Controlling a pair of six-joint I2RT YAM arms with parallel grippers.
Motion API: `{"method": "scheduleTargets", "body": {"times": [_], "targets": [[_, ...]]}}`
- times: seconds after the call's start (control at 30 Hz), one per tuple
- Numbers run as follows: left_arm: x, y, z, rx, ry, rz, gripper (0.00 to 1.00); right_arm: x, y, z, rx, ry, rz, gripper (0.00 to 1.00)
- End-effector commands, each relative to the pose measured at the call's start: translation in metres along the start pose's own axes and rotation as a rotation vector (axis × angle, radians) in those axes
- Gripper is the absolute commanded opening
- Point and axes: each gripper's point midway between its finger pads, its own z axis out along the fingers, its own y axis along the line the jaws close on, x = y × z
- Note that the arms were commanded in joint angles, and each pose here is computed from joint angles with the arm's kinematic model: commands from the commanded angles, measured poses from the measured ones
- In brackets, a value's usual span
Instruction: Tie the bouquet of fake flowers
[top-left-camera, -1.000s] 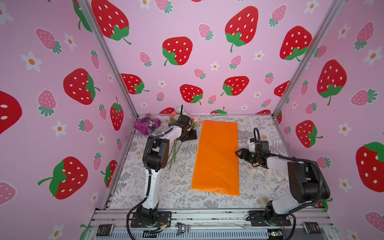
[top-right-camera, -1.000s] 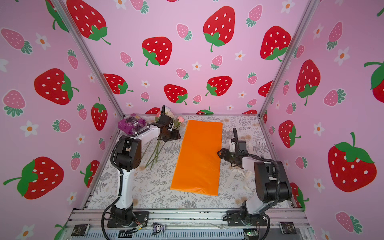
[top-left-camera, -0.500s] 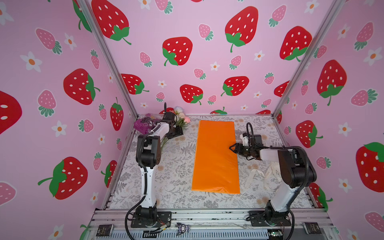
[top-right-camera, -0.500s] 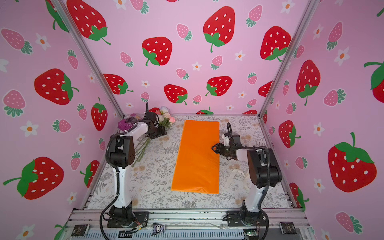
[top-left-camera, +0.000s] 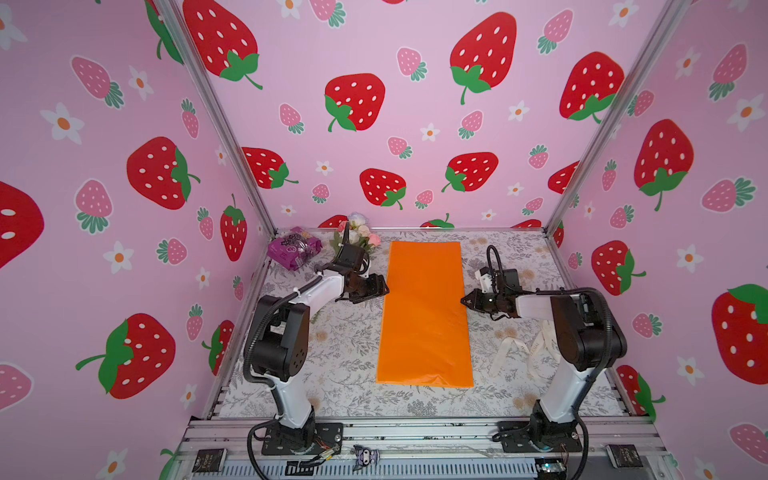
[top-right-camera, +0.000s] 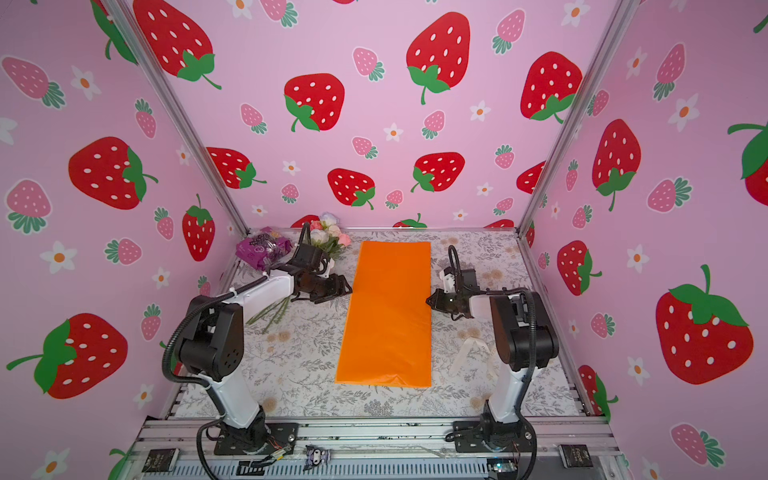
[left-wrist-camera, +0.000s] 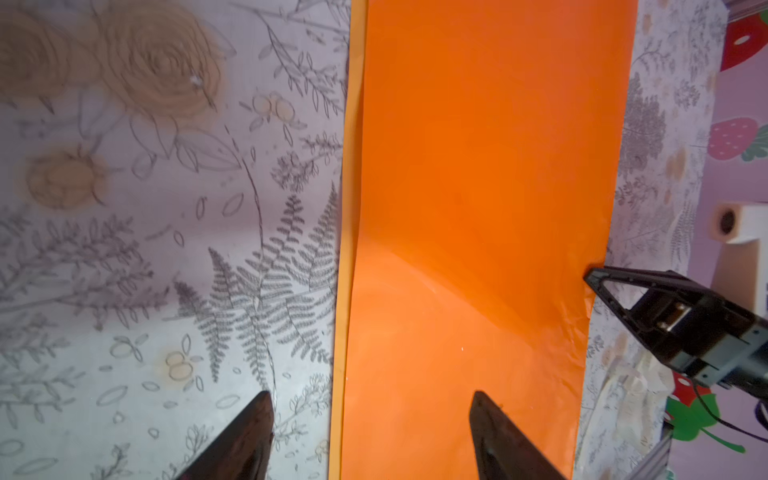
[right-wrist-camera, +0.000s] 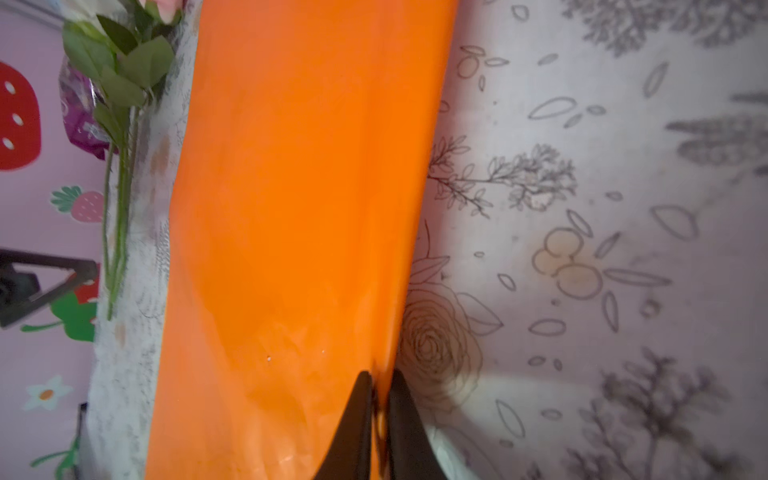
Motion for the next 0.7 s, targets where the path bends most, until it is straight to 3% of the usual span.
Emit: {"method": "scheduleTargets", "body": {"times": [0.0,0.27,0.67], "targets": [[0.018,-0.015,0.001,0.121,0.036,-0.091,0.76,-0.004,0.016,-0.018,-0.020,-0.027,-0.046,0.06],[0.055,-0.034,0.028,0.198,0.109,-0.134,0.76,0.015,0.001,-0.011,-0.017,0.018,-0.023,0.06],[0.060,-0.016,0.040,0.068,0.110,-0.110,0.76,0.020,-0.014,-0.006,0.024,0.028,-0.005,0.06]]}}
